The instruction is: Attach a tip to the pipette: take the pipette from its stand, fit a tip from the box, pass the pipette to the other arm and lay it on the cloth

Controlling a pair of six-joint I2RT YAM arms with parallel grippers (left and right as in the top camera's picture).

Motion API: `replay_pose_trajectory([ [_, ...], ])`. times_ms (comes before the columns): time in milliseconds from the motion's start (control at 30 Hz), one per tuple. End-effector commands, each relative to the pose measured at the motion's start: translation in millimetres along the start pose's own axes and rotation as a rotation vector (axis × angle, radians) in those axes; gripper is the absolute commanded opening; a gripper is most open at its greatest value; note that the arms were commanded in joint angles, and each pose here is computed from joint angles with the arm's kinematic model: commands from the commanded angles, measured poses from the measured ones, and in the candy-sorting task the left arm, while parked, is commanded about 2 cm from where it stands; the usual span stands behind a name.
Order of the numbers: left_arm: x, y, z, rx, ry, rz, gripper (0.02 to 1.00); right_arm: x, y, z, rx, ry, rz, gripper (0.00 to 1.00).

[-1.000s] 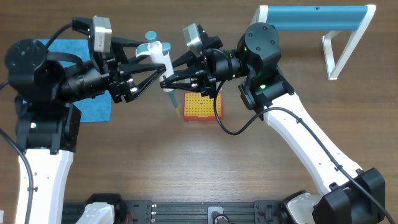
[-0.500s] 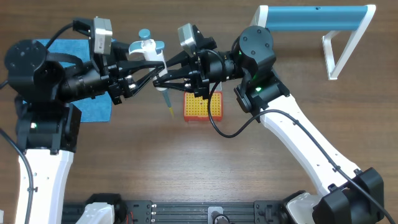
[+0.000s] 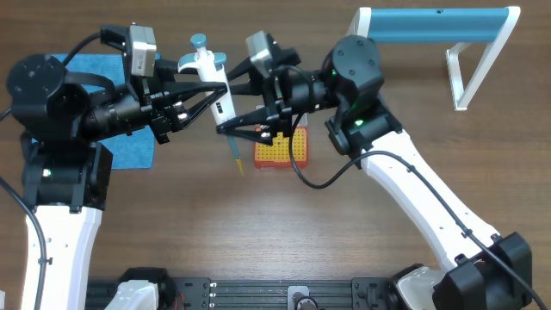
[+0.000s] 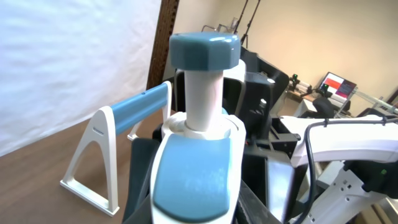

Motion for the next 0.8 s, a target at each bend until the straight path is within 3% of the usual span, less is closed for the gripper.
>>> replay_pose_trajectory([
  [33, 2.9, -5.0, 37.5, 0.043, 0.189, -0.009, 0.025, 53.5, 5.0, -14.0, -0.153, -0.028, 0.019, 0.772],
  [100, 14.2, -29.9, 74.1, 0.199, 0.342, 0.036, 0.027, 81.8, 3.0, -31.3, -0.227, -0.123, -0.002, 0.774],
  [167, 24.6, -48.7, 95.0, 0.266, 0.44, 0.08, 0.027, 95.6, -6.5, -51.0, -0.312, -0.239, -0.026, 0.774],
  [267, 50.5, -80.0, 130.7, 0.392, 0.698, 0.144, 0.027, 108.4, -45.0, -89.9, -0.389, -0.534, 0.018, 0.776],
  [333, 72.4, -98.6, 147.5, 0.44, 0.885, 0.194, 0.025, 123.0, -87.8, -118.8, -0.409, -0.875, 0.164, 0.776],
  [367, 87.1, -108.0, 154.3, 0.456, 0.996, 0.225, 0.027, 127.2, -96.5, -126.1, -0.376, -0.998, 0.221, 0.779],
  [400, 94.9, -112.3, 156.7, 0.46, 1.051, 0.243, 0.025, 129.0, -96.5, -128.5, -0.32, -1.069, 0.259, 0.779],
  [467, 105.0, -116.9, 159.9, 0.42, 1.109, 0.299, 0.025, 139.2, -80.5, -123.6, -0.11, -1.274, 0.371, 0.776],
  [533, 121.0, -114.5, 171.3, 0.434, 1.184, 0.353, 0.025, 167.7, -54.0, -97.3, 0.075, -1.559, 0.502, 0.779],
  [633, 142.9, -96.9, 200.9, 0.459, 1.254, 0.441, 0.025, 211.0, -27.4, -48.5, 0.144, -1.853, 0.579, 0.776],
  [700, 151.1, -85.2, 219.5, 0.471, 1.268, 0.458, 0.027, 218.3, -19.9, -30.9, 0.146, -1.873, 0.57, 0.779],
  [800, 164.1, -69.3, 260.2, 0.464, 1.276, 0.51, 0.027, 212.5, -2.4, 10.5, 0.166, -1.788, 0.494, 0.779],
])
Point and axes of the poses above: each gripper's point midway between its finger pads, its own x axis back along the fingers, its own z axis along the line the jaws close on, y = z × x, the point moved 2 cm from there along x, back along the fingers, and after that the axes turned 3 degrees about x, right-handed, at the moved point
